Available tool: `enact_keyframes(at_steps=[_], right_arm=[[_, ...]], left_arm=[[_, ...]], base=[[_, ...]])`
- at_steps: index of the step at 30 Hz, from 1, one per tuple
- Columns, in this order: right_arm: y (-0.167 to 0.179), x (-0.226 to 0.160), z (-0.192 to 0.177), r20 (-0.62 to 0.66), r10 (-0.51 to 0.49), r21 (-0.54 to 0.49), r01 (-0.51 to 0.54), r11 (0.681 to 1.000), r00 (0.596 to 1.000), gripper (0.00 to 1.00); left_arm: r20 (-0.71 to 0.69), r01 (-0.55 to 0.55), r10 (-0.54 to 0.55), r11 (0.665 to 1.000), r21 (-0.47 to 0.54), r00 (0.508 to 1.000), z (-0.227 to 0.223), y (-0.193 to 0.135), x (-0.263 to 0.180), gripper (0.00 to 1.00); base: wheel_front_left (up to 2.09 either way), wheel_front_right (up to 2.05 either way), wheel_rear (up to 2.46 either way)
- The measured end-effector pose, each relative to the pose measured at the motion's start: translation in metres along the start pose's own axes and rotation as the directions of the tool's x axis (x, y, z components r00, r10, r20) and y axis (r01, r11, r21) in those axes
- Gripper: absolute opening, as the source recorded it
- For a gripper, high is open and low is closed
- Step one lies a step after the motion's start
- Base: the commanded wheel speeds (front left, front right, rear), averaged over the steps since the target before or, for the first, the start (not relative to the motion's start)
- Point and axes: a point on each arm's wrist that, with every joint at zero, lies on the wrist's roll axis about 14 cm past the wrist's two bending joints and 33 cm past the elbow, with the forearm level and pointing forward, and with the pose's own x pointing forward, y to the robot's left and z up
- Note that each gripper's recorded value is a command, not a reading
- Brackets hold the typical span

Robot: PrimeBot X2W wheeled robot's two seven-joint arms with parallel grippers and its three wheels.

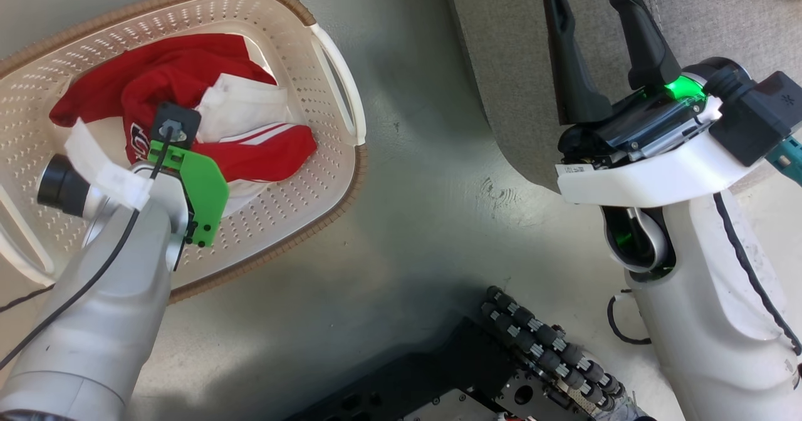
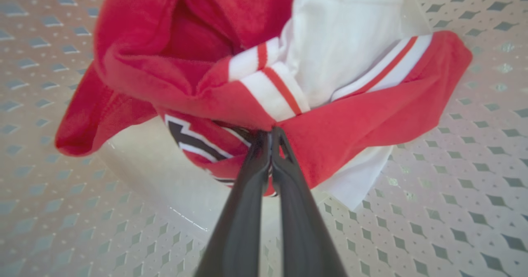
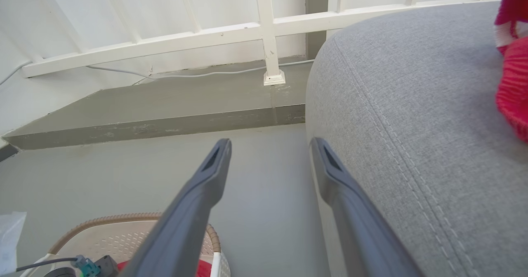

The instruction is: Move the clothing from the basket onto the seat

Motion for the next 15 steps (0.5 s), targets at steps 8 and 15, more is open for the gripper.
enact_keyframes(at_steps=[8,15], right_arm=[[-0.002,0.004,0.005,0.016,-0.002,-0.001,0.002,1.000,1.000,1.00],[0.000,0.005,0.011,0.033,0.005,-0.004,-0.004,1.000,0.999,1.00]], left_arm=[[0.032,0.028,-0.028,0.999,0.019,0.999,0.015,-0.013,-0.003,0.00],[0.157,0.049,-0.053,0.998,0.025,0.986,0.051,-0.025,-0.015,0.00]], base=[[0.00,0.00,0.00],[0.00,0.00,0.00]])
